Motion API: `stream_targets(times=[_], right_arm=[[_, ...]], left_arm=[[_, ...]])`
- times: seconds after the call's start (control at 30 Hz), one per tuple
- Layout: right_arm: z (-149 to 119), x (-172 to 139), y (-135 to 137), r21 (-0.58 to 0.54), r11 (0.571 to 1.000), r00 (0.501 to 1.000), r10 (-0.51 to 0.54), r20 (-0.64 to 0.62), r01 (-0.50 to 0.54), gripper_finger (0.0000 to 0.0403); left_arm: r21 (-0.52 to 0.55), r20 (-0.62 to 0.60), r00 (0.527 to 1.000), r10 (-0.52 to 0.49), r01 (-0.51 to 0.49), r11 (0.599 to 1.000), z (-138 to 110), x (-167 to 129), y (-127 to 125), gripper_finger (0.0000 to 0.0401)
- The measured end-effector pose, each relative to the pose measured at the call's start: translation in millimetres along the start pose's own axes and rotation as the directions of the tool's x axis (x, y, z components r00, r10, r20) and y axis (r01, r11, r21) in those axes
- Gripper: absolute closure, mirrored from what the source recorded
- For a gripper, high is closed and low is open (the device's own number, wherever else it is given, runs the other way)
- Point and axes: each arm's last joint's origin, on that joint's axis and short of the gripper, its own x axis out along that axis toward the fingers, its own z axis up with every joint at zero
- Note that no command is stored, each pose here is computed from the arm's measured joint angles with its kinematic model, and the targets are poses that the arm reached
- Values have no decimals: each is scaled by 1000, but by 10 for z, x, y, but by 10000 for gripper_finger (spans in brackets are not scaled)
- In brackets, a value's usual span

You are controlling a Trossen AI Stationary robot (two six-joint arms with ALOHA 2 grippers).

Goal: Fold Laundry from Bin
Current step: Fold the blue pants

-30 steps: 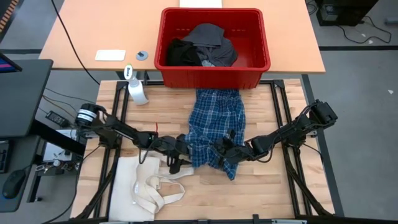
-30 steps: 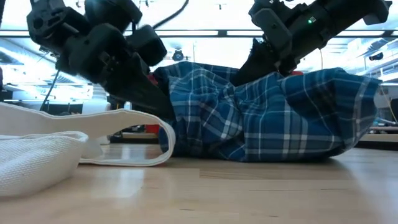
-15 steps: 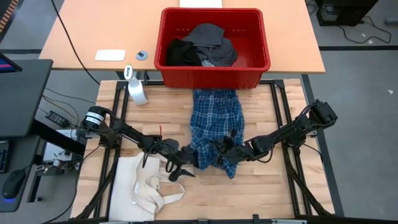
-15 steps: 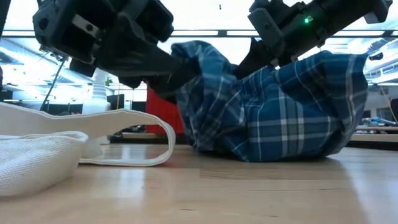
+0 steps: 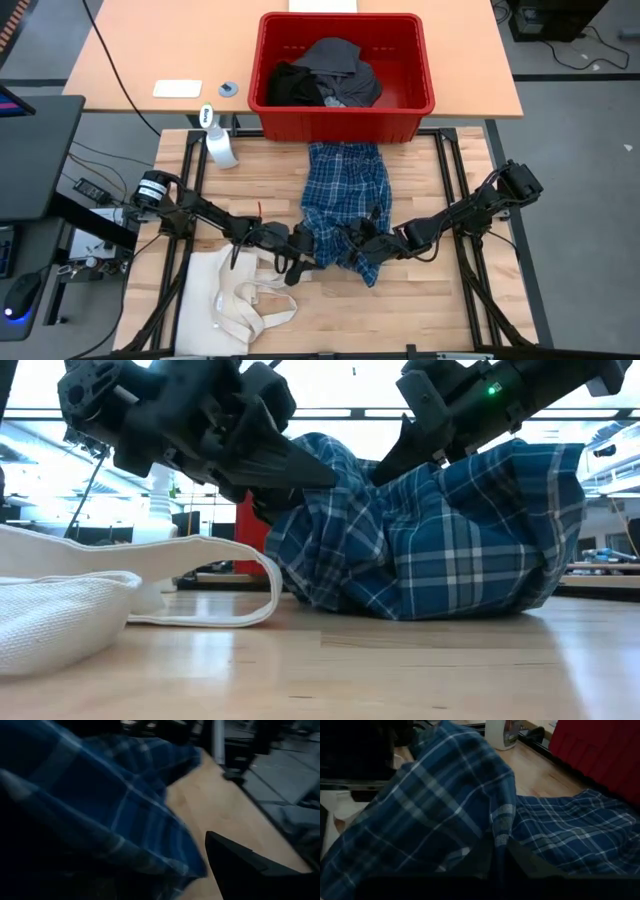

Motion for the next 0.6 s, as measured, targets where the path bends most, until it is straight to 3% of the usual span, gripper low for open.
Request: stream_targets(times=[0.17, 0.37, 0.5, 0.6], right_arm=[[1, -19, 32, -68, 997, 999, 38, -1, -38, 360], [25, -155, 93, -199, 972, 992, 125, -12, -125, 340], [93, -368, 41, -276, 951, 991, 134, -26, -136, 311], [221, -629, -83, -241, 963, 992, 125, -8, -124, 284]], left_arm=[[44, -13, 996, 91, -90, 995, -15, -2, 73, 228], [113, -22, 996, 87, -84, 990, -10, -7, 144, 379], [151, -26, 1000, 1, 3, 988, 74, -70, 111, 386], [222, -50, 999, -16, 27, 975, 171, -184, 70, 386]])
